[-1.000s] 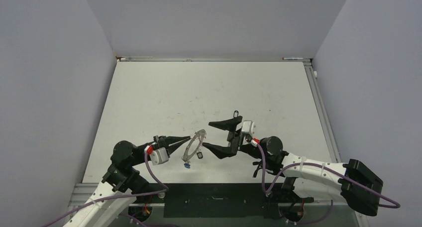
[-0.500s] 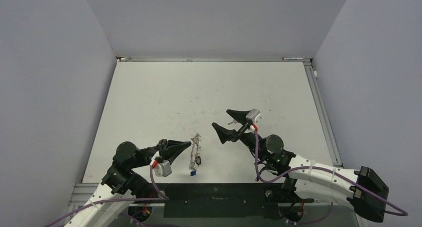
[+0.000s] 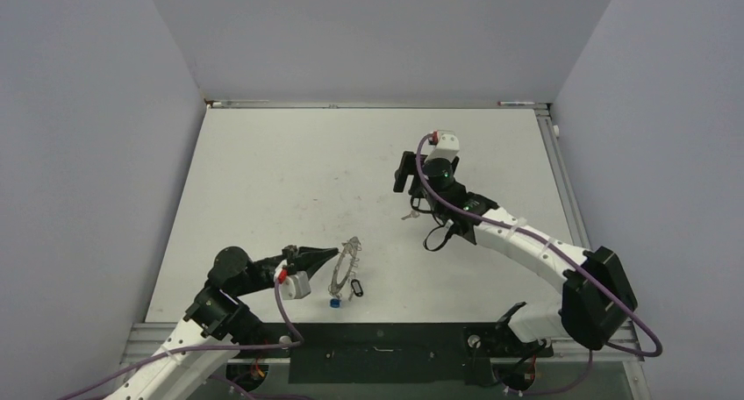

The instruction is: Put the keys on the keyring

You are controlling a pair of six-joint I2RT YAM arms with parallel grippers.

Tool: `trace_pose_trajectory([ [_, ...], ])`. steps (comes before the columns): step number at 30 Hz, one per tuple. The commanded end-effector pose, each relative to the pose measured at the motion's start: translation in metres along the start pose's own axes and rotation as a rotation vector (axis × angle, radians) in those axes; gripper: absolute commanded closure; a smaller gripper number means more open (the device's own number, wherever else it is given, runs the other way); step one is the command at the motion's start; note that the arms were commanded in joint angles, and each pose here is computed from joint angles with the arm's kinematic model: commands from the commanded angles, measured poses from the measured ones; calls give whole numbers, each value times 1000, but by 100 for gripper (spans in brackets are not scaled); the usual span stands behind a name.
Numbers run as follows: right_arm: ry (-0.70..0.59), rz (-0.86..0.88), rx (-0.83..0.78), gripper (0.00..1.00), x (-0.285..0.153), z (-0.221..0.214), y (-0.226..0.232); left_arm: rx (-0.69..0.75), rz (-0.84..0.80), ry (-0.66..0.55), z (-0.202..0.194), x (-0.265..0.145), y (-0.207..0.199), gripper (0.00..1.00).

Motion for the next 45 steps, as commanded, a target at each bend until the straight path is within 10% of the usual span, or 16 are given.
trace_pose_trajectory([
  [1, 247, -148, 47, 22, 19, -24, -13, -37, 105, -2, 7, 0, 10, 100],
  [23, 596, -24, -67, 67, 74, -73, -75, -102, 135, 56, 5, -2, 11, 100],
  [45, 577, 14, -68, 70, 65, -75, -81, -45, 161, 93, -3, -4, 5, 100],
])
Point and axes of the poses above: each gripper's point midway between its finger pads, its own x axis out along the fingers, its own y axis along the line the jaws close on, z = x × y, the point moved 10 cm from there along -x, back along the fingers, and after that the axes turned 2 degrees about x, right-handed, at the moved point
